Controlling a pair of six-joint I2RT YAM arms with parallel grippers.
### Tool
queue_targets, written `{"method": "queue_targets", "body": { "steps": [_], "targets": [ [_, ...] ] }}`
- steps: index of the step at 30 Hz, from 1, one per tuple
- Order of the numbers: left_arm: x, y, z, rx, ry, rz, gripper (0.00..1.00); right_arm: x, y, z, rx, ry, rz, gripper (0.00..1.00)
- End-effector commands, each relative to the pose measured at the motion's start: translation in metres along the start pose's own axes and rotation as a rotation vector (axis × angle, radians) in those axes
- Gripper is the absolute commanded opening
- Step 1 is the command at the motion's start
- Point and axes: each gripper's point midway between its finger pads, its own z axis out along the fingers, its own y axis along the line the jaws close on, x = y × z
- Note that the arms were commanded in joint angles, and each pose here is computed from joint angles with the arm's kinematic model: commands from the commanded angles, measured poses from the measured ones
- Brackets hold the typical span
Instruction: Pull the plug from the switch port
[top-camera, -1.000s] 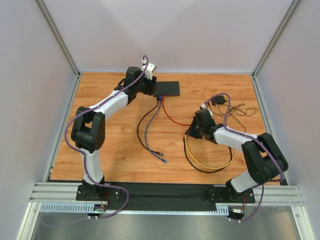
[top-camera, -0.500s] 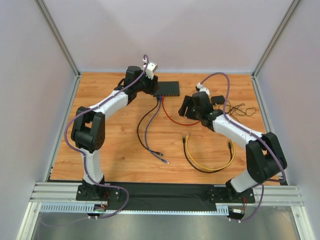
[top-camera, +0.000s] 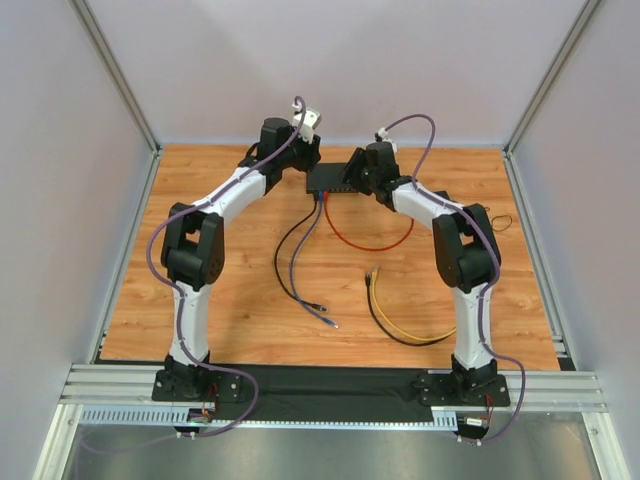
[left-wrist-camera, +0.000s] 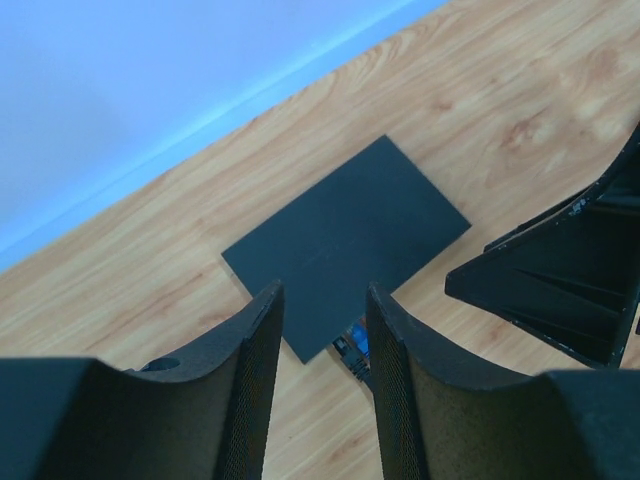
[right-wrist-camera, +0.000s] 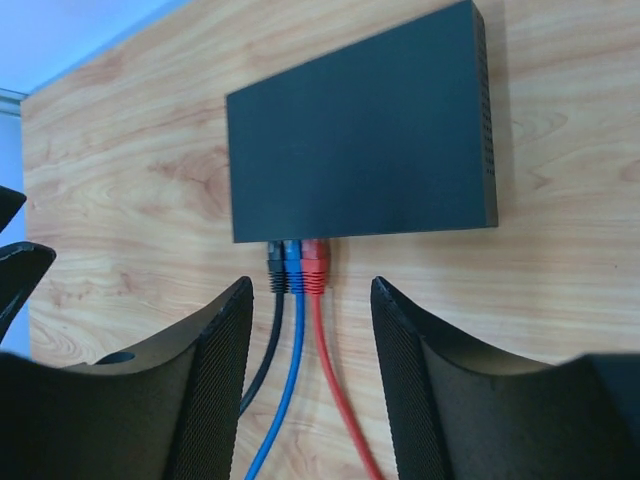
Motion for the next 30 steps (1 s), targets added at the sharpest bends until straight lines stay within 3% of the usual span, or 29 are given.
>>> {"method": "queue_targets", "body": {
  "steps": [1, 8, 15, 21, 30],
  "targets": [
    [0.015, 0.008, 0.013, -0.02, 0.044, 0.006, 0.47, -0.008, 0.024, 0.015, -0.128, -0.012, 0.052, 0.51],
    [0.033, 0.006, 0.025, -0.015, 0.092, -0.002, 0.47, 0.026, 0.015, 0.035, -0.21, 0.09, 0.111, 0.51],
    [0.043, 0.007, 0.023, -0.03, 0.12, 0.003, 0.47, 0.037, 0.003, 0.044, -0.195, 0.111, 0.155, 0.51],
    [0.046, 0.008, 0.02, -0.038, 0.126, 0.006, 0.46, 0.044, 0.0, 0.052, -0.217, 0.127, 0.185, 0.42],
    [0.046, 0.007, 0.02, -0.031, 0.125, 0.0, 0.46, 0.053, -0.005, 0.061, -0.21, 0.147, 0.221, 0.41]
  ]
}}
